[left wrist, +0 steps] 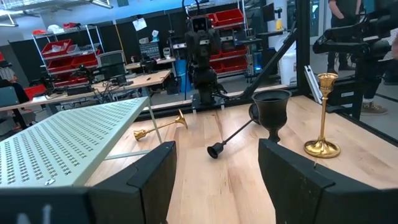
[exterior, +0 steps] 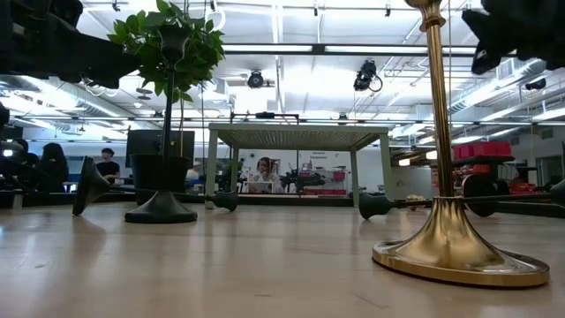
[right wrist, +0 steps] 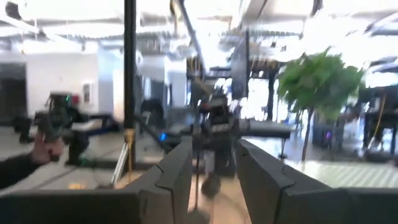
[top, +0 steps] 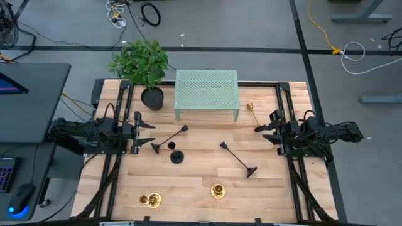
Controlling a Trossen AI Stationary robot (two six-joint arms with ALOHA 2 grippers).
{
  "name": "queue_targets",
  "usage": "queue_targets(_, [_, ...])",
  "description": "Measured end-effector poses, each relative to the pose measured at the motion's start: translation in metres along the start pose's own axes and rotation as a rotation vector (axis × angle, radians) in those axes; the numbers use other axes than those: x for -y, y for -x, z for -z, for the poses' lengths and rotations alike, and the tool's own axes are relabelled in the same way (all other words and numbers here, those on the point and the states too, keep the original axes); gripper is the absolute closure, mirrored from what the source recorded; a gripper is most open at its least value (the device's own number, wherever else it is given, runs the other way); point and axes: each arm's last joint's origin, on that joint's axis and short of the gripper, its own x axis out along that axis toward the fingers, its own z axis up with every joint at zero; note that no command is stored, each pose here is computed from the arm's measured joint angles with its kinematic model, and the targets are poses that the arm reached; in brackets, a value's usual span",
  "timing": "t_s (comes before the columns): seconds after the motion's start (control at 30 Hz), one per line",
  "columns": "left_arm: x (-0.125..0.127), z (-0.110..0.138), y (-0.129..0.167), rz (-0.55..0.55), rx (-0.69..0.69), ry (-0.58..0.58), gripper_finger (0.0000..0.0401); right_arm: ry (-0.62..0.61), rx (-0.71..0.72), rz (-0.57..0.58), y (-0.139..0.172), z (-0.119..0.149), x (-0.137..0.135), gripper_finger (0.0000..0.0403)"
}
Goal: Pick & Place candle stick holders
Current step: Put the top gold candle holder on the shelf
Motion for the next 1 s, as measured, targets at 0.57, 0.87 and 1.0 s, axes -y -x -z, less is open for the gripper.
queue_targets(0.57, [0.000, 0.000, 0.000, 0.000, -0.001, 0.050, 0.0174, -0.148, -0.327, 0.644, 0.008, -0.040, 0.019, 0.0257])
queue_targets(0.87, [0.000, 0.000, 0.000, 0.000, -0.001, 0.049, 0.0174, -0.209, -0.575, 0.810, -0.004, -0.076, 0.023, 0.0254])
queue_targets(1.0, [0.000, 0.000, 0.000, 0.000, -0.001, 0.049, 0.0174, -0.238, -0.745, 0.923, -0.011, -0.086, 0.025, 0.0254])
